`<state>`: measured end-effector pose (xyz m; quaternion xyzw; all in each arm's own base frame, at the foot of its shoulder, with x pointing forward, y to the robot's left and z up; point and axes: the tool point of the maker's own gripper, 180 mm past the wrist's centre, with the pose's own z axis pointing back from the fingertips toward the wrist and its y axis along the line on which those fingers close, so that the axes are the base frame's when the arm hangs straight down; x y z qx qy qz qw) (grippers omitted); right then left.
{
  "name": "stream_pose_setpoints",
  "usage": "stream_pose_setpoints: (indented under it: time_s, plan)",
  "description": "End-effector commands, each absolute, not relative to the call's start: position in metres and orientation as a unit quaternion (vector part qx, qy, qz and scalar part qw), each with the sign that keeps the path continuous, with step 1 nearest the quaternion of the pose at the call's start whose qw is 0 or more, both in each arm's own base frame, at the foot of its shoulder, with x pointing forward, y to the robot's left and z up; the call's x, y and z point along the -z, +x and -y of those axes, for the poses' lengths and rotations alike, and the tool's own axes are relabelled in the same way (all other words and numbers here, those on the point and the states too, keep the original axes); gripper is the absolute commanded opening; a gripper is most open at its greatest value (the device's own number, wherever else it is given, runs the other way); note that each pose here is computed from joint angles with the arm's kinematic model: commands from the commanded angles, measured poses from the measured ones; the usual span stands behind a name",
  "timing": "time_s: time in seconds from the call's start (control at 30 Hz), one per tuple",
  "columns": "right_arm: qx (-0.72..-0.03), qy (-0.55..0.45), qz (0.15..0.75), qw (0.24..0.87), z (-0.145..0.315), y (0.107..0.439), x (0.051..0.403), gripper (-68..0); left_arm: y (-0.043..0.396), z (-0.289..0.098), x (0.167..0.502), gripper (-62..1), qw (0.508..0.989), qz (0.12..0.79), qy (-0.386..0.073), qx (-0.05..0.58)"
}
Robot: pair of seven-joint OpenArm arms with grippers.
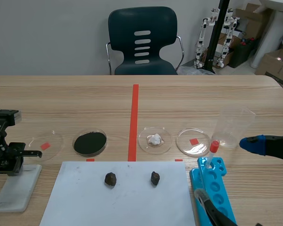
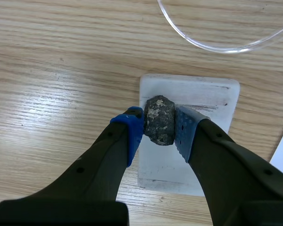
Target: Rub the mineral on the streak plate
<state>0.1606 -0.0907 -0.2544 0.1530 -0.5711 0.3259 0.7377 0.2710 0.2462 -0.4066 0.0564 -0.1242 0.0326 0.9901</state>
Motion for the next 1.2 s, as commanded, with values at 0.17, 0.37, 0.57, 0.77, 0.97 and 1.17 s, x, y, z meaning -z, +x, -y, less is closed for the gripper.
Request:
stream_pose_setpoints:
  time_s: [0.17, 0.37, 0.57, 0.77, 0.97, 1.17]
  plan:
    - [-0.323, 0.151, 0.581, 0.732, 0.091, 0.164, 0.249, -3.7, 0.269, -0.214, 0.409, -51.9, 0.992, 0.119, -0.039, -0.031]
    - [-0.323, 0.151, 0.581, 0.732, 0.091, 0.164, 0.249, -3.7, 0.269, -0.215, 0.409, -51.9, 0.992, 0.119, -0.036, -0.030]
    - [-0.323, 0.151, 0.581, 0.732, 0.091, 0.164, 0.249, -3.7, 0.269, -0.243, 0.408, -51.9, 0.991, 0.121, 0.042, -0.023]
    - [-0.323, 0.151, 0.581, 0.732, 0.091, 0.164, 0.249, -3.7, 0.269, -0.264, 0.405, -51.9, 0.987, 0.125, 0.101, -0.031]
    - [-0.323, 0.151, 0.581, 0.732, 0.091, 0.164, 0.249, -3.7, 0.270, -0.275, 0.402, -51.9, 0.982, 0.129, 0.134, -0.031]
    - [-0.323, 0.151, 0.581, 0.732, 0.091, 0.164, 0.249, -3.7, 0.275, -0.274, 0.397, -51.9, 0.981, 0.142, 0.132, -0.031]
